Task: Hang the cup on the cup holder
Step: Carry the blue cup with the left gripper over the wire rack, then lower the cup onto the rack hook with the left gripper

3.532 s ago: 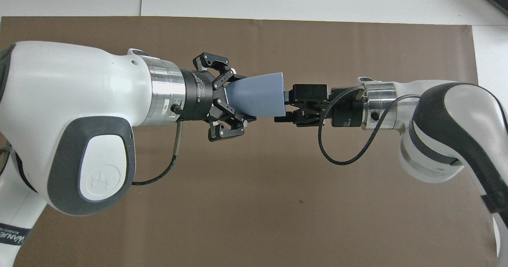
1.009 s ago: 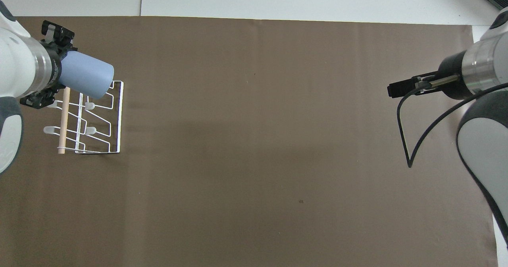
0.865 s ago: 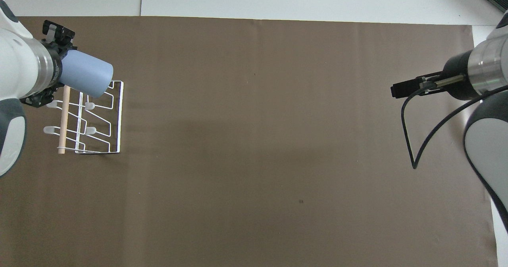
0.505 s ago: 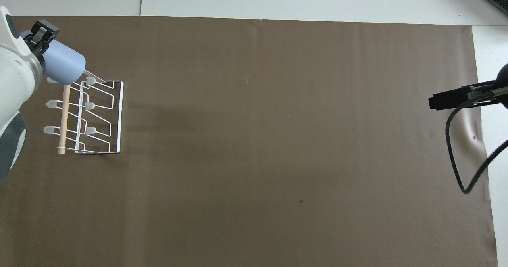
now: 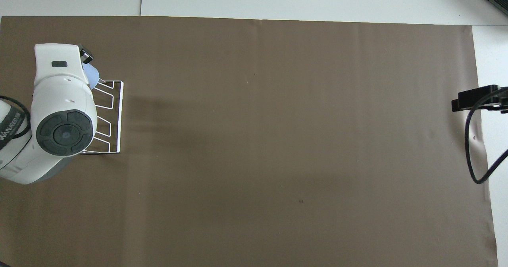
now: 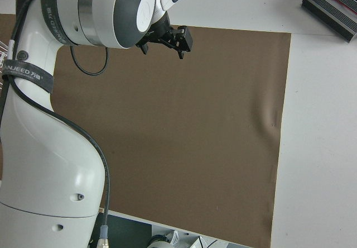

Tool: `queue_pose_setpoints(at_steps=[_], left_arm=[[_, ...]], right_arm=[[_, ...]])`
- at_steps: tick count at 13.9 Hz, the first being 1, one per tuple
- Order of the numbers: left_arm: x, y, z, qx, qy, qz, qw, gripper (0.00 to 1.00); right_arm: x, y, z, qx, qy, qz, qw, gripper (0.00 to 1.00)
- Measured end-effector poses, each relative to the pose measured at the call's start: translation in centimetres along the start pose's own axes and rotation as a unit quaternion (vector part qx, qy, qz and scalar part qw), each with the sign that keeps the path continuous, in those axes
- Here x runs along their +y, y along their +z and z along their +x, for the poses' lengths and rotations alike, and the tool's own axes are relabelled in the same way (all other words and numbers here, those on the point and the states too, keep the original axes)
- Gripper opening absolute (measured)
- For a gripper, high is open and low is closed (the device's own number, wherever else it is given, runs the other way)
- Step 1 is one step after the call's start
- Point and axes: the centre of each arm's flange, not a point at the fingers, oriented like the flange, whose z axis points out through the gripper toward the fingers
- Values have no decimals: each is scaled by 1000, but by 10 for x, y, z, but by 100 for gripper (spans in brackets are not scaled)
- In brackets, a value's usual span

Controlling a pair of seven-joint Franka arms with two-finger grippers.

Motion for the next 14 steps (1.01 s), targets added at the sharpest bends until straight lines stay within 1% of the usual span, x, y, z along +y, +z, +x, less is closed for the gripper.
queue_pose_setpoints(at_steps=[5,11,14], left_arm=[[5,7,-9,1,-15,-11,1000,77],[2,16,-30,-5,10,-19,1000,77],[1,26,-43,-9,26,-14,1000,77]], right_arm=[[17,13,-10,-16,17,0,1000,100],[46,29,-13,-25,44,1,999,100],[52,37,-13,-32,49,0,998,100]])
